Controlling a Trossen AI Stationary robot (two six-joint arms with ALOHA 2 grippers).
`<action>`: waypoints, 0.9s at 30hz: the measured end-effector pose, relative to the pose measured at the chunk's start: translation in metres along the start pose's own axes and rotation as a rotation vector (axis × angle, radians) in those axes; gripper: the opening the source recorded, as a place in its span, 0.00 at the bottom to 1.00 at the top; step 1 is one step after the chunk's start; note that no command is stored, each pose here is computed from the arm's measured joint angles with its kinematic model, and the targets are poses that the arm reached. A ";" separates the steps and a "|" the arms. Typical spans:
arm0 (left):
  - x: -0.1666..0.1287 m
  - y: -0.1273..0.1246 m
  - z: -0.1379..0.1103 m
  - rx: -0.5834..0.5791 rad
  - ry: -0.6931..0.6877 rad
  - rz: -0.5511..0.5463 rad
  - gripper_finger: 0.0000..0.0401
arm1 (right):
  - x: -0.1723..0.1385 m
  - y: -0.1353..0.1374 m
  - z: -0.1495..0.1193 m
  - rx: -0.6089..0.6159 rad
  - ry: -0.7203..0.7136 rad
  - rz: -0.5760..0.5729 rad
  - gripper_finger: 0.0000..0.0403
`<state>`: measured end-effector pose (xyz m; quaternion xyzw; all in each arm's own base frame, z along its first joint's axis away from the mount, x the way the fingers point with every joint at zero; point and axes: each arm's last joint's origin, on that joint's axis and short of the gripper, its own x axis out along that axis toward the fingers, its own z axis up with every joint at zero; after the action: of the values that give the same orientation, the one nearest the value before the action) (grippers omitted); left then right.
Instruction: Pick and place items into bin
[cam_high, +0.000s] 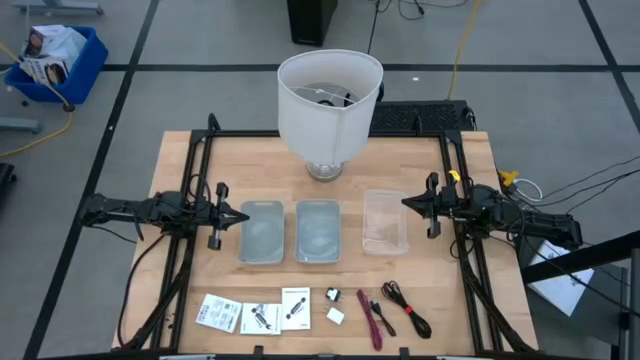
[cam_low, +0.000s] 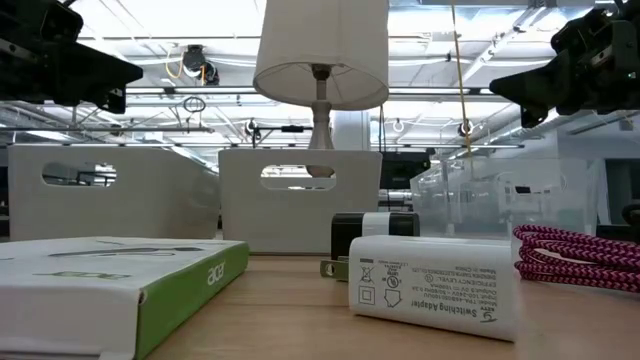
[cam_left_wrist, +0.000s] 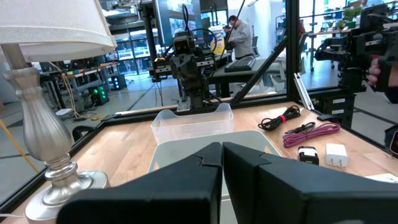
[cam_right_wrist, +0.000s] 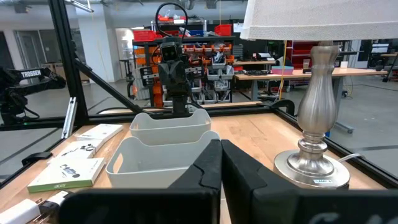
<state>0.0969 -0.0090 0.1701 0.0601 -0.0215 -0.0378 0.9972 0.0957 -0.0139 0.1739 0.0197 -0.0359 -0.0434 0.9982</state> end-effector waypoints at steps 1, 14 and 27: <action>0.000 0.000 0.000 0.000 0.000 0.000 0.05 | 0.000 0.000 0.000 0.000 0.000 0.000 0.00; 0.000 0.000 0.000 0.000 0.000 0.000 0.05 | 0.000 0.000 0.001 -0.001 -0.015 0.000 0.00; 0.000 0.000 0.003 -0.001 -0.033 0.004 0.05 | 0.000 0.000 0.007 -0.079 -0.075 -0.029 0.00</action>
<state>0.0967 -0.0090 0.1733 0.0591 -0.0380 -0.0366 0.9969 0.0948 -0.0146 0.1812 -0.0207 -0.0711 -0.0598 0.9955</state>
